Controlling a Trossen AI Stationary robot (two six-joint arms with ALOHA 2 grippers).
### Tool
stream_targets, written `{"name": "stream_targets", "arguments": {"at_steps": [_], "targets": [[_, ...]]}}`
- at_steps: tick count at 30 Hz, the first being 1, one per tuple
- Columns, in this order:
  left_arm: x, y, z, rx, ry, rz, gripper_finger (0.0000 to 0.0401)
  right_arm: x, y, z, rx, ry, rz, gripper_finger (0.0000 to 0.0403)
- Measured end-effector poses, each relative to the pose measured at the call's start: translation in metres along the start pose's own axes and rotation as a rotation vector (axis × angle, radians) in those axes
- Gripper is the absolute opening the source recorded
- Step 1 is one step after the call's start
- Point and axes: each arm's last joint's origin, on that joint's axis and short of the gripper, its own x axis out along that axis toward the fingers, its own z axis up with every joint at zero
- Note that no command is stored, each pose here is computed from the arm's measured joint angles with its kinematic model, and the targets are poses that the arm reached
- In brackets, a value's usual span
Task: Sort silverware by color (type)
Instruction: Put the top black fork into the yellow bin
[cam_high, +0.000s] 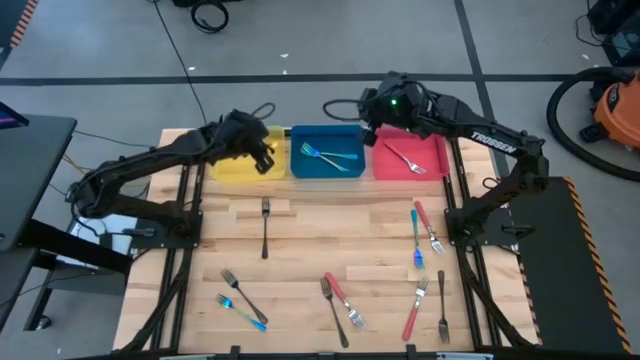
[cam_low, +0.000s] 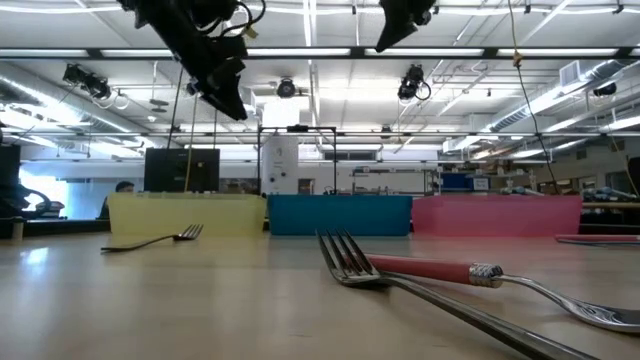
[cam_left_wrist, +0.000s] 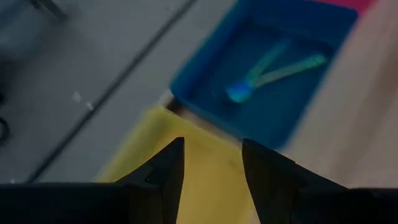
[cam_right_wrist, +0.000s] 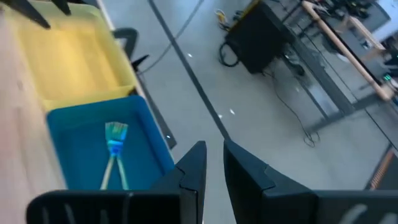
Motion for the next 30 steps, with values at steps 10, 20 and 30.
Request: {"name": "stream_targets", "arguments": {"at_steps": [10,20,30], "targets": [[0.011,0.050,-0.008,-0.128,0.010,0.158,0.0162,0.018,-0.035,-0.013,0.068,0.053,-0.063,0.0064],[0.016,0.057,-0.028,-0.178,0.126,0.118,0.0162,0.023,-0.057,-0.012,0.137,-0.033,-0.107,0.0064],[0.013,0.032,-0.035,-0.197,0.214,-0.268,0.0162,0.024,-0.054,-0.011,0.125,-0.056,-0.024,0.0064]]}}
